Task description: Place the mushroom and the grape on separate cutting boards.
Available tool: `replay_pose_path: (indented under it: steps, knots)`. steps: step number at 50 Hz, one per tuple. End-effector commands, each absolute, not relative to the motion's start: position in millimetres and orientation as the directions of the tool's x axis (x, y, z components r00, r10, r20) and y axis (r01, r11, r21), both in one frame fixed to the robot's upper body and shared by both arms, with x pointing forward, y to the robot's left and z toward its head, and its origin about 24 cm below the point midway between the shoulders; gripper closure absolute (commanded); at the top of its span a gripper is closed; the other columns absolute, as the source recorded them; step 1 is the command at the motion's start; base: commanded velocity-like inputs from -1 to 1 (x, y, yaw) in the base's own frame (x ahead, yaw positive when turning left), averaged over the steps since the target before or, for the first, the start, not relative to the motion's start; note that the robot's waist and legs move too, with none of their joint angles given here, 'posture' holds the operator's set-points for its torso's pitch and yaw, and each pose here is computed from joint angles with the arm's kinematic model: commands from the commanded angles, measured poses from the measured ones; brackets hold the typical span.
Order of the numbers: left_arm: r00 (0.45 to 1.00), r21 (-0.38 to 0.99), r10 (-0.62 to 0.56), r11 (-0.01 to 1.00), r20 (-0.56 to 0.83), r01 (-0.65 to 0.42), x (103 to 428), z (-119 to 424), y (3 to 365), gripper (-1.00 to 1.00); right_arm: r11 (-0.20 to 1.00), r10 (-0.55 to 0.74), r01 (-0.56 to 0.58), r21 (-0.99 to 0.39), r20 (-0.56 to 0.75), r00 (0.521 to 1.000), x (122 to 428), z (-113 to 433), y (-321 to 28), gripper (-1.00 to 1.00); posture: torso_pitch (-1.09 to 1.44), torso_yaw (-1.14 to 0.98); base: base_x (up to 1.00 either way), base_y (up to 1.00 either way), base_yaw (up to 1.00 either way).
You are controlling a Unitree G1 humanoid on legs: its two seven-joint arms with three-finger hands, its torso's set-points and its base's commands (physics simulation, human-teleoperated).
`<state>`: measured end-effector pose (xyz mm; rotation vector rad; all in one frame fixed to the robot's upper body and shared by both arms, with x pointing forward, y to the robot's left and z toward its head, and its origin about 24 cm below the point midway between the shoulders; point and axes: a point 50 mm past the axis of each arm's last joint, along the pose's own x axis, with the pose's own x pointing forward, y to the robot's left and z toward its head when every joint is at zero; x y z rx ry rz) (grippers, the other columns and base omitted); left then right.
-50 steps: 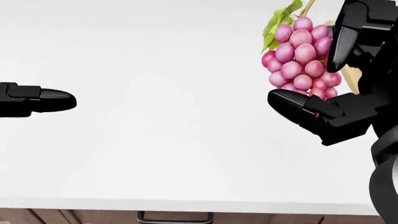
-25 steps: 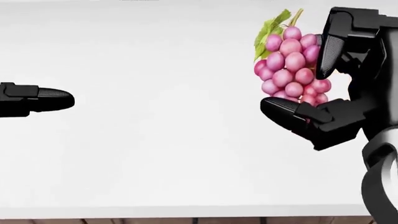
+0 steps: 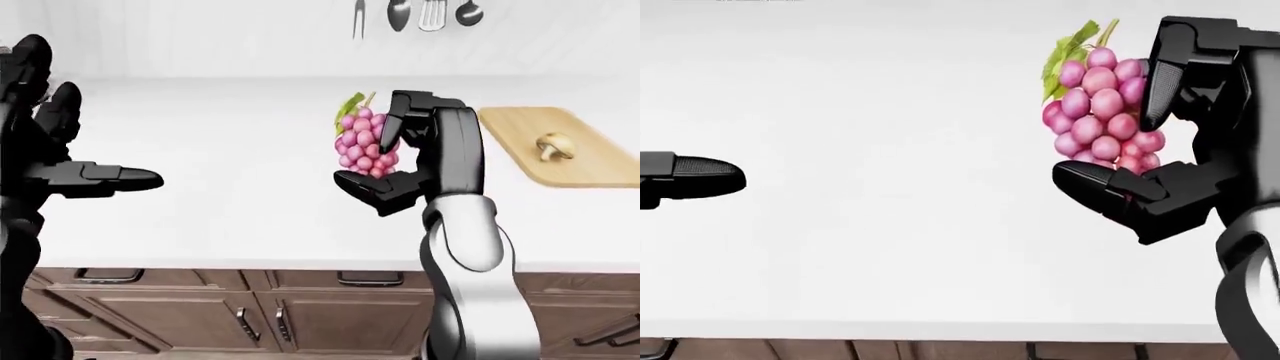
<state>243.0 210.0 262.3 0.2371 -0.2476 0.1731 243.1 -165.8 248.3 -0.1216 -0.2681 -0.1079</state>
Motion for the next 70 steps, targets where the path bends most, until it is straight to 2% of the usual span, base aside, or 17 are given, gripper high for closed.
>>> replay_pose_path:
  steps: [1,11,21,70]
  knots:
    - [0.935,0.208,0.113,0.959,0.335,-0.191,231.0,278.9,204.8,-1.00,0.981,-0.131,0.178,-0.083,0.397,0.908,234.2,267.2,-170.5,1.00,0.00,-0.09,-0.05,0.17,0.00]
    - [0.934,0.222,0.107,0.956,0.341,-0.191,219.0,275.4,200.0,-1.00,0.981,-0.133,0.179,-0.080,0.397,0.908,233.4,265.6,-171.3,1.00,0.00,-0.09,-0.05,0.17,0.00]
    - [0.937,0.215,0.113,0.958,0.332,-0.192,220.7,269.6,200.8,-1.00,0.981,-0.127,0.173,-0.084,0.393,0.911,232.9,262.7,-169.3,1.00,0.00,-0.09,-0.04,0.18,0.00]
    - [0.945,0.233,0.098,0.956,0.314,-0.176,226.5,263.9,194.2,-1.00,0.983,-0.110,0.160,-0.093,0.401,0.909,231.3,259.8,-168.9,1.00,0.00,-0.09,0.00,0.60,0.00]
